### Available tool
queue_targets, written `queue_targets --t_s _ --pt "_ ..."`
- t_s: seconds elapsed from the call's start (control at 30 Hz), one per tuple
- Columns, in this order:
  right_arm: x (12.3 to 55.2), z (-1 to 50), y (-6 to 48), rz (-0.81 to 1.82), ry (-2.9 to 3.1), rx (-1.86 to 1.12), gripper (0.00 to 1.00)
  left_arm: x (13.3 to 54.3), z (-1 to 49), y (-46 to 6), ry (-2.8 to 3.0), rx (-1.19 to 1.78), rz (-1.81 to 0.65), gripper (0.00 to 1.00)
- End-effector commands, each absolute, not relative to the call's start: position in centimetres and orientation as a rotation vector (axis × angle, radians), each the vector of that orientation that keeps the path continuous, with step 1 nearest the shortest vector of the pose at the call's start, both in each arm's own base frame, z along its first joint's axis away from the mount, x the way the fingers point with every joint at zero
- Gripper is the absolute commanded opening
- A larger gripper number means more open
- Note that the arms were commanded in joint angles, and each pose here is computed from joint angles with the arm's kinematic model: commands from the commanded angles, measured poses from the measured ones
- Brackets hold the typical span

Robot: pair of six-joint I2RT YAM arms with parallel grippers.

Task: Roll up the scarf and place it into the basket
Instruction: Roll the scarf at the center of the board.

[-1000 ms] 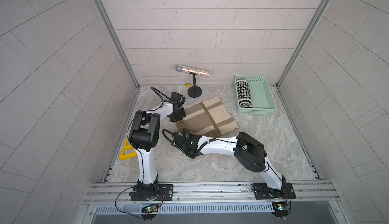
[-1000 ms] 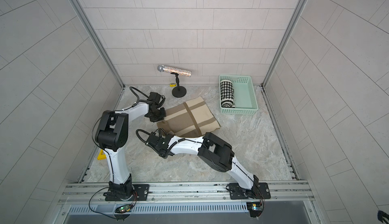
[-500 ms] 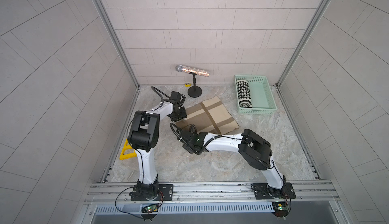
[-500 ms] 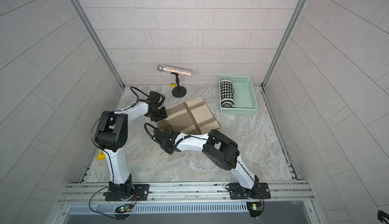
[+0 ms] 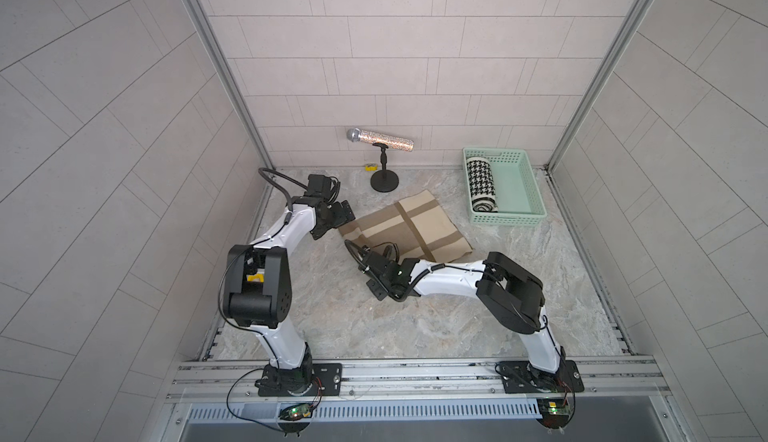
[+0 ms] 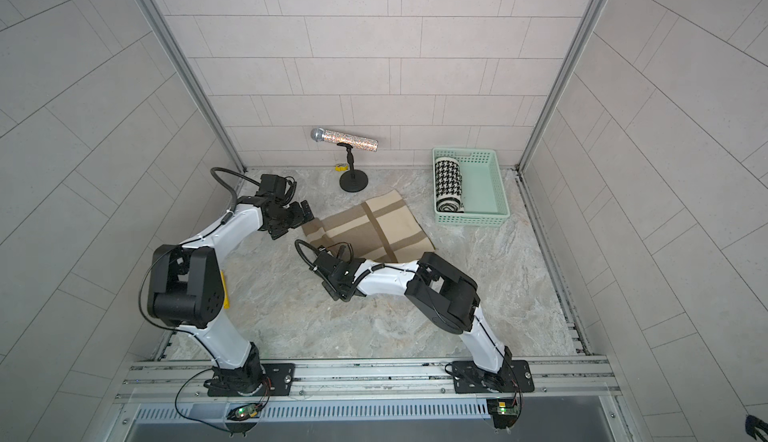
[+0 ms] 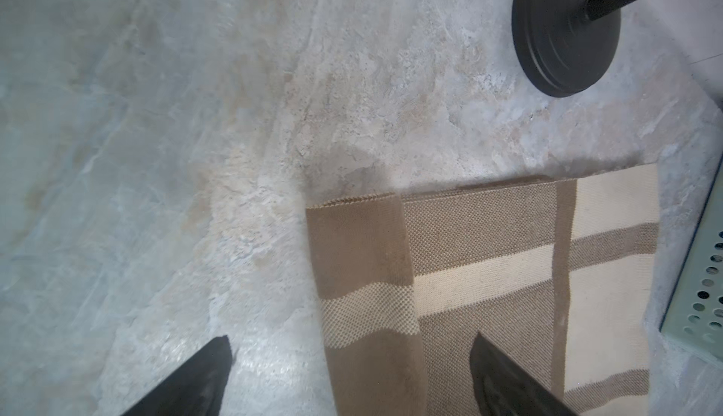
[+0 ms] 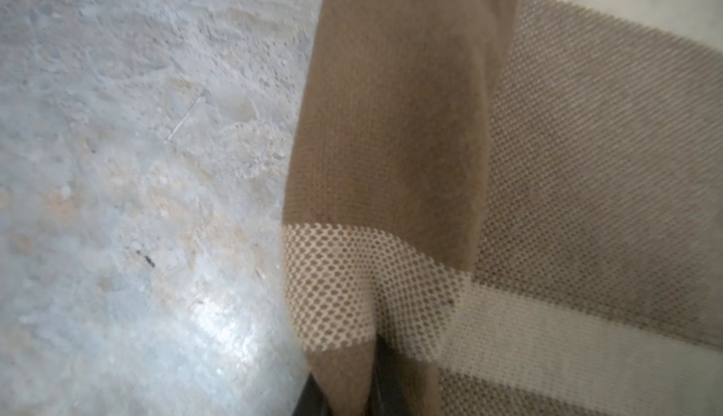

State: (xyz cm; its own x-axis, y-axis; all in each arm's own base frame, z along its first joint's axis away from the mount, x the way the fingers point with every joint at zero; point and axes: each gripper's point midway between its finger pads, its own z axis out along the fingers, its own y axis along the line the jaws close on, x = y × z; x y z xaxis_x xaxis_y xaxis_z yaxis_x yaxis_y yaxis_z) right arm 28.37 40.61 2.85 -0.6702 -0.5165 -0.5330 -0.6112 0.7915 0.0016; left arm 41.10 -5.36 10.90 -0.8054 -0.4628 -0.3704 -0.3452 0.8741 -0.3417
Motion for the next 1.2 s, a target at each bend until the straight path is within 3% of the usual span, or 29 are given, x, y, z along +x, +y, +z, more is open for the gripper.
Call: queue_targets --t_s 0.0,0.1,0.37,0.63,0.73,0.8,0.87,1.03,1.17 --pt "23.9 -0.8 37.9 0.395 2.736 -0.789 0.1 39.4 10.7 -5.7 2.549 -0.653 -0.407 0.97" --pt "24.4 0.3 38.7 0.584 2.739 -0.694 0.09 38.0 9.8 -7.1 2.513 -0.693 -0.559 0.87" --pt "25.5 2.1 38.5 0.853 2.739 -0.524 0.07 34.3 5.9 -9.1 2.572 -0.681 -0.695 0.74" --pt "25.4 2.6 38.2 0.909 2.743 -0.498 0.08 36.8 4.6 -12.1 2.482 -0.695 -0.921 0.58" --pt "25.2 2.8 38.3 0.93 2.746 -0.497 0.09 37.4 4.7 -12.6 2.491 -0.666 -0.877 0.37" --pt "25.0 3.1 38.4 0.944 2.745 -0.498 0.11 37.4 4.4 -12.6 2.531 -0.644 -0.8 0.15" --pt "24.9 3.4 38.1 0.943 2.739 -0.503 0.17 37.2 4.2 -12.2 2.575 -0.635 -0.696 0.0" --pt "24.9 4.5 35.9 0.789 2.679 -0.557 0.44 36.0 3.9 -10.3 2.679 -0.657 -0.45 0.0" --pt "25.8 6.2 33.0 0.314 2.559 -0.679 0.62 35.0 4.7 -9.0 2.745 -0.602 -0.249 0.0"
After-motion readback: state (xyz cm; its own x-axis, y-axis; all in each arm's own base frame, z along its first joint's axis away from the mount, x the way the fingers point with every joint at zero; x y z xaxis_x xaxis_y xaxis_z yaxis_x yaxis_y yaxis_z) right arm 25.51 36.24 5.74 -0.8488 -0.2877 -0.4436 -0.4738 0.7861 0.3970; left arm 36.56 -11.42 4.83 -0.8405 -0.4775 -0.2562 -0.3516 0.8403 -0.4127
